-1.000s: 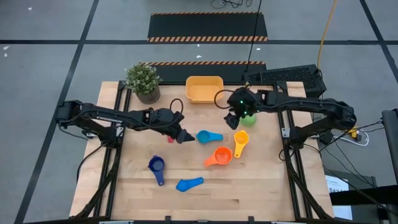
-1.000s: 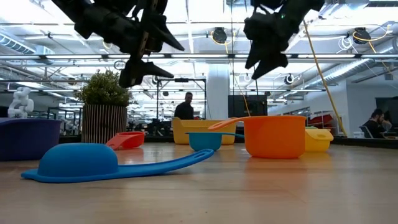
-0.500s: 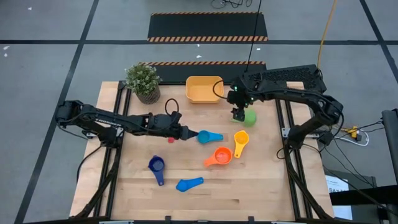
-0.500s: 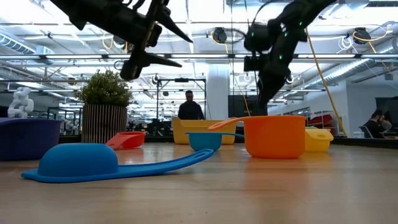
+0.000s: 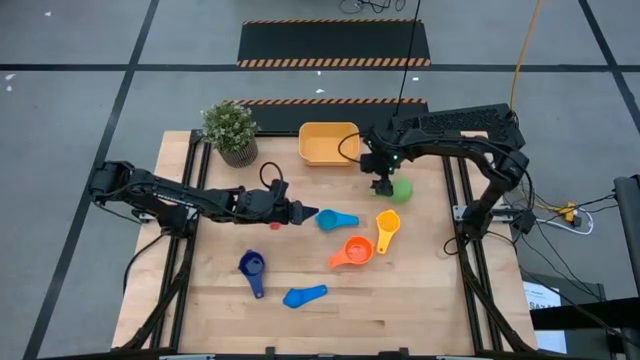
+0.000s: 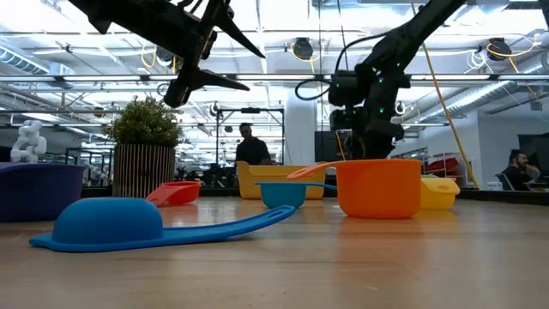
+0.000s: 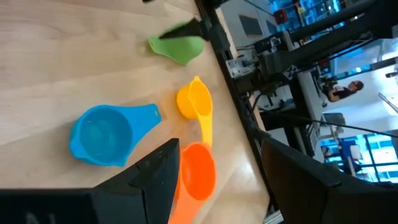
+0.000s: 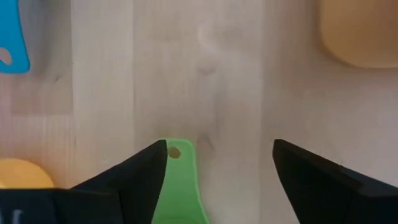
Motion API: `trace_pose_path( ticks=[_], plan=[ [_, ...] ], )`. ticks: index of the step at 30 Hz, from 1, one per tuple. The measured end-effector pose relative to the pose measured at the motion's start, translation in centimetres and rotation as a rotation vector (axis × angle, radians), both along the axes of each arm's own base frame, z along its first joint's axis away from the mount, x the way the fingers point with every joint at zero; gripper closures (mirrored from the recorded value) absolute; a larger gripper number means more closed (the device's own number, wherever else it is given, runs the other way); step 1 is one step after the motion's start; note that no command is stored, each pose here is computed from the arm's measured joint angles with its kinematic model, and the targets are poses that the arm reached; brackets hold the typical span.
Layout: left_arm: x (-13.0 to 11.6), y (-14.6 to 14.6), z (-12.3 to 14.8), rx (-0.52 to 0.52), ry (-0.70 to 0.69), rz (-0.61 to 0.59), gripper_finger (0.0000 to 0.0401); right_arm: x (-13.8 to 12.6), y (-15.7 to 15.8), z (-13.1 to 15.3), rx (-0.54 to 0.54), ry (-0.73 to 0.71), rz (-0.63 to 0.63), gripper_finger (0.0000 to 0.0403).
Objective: Nest measuring cups in basket
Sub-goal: Stack the green measuring cup on top of the orange measuring cup
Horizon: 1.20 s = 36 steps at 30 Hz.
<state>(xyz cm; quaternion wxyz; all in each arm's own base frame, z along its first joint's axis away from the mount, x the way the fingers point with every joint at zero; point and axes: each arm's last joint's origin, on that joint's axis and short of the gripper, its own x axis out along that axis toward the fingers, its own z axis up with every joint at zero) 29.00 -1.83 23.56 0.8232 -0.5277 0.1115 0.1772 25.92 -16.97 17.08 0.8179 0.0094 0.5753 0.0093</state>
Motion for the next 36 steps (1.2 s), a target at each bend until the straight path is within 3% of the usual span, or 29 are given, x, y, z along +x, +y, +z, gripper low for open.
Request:
trace_pose_path(
  ticks=[8, 17, 28, 36],
  plan=[
    [0.0, 0.1, 0.0, 0.039, 0.008, 0.020, 0.0174, 0.8, 0.6, -1.7, 0.020, 0.048, 0.072, 0.0108],
    [-0.1, -0.3, 0.0, 0.031, 0.008, 0.008, 0.0174, 1.1, 0.9, -3.0, 0.047, 0.095, 0.063, 0.0112],
    [-0.1, -1.1, -0.1, 0.005, 0.003, -0.008, 0.0174, 0.7, 3.1, -4.5, -0.013, 0.185, 0.076, 0.0150],
    [-0.2, -1.9, -0.1, 0.001, 0.002, -0.032, 0.0174, 0.0, 5.2, -6.0, -0.035, 0.255, -0.003, 0.0190]
  ],
)
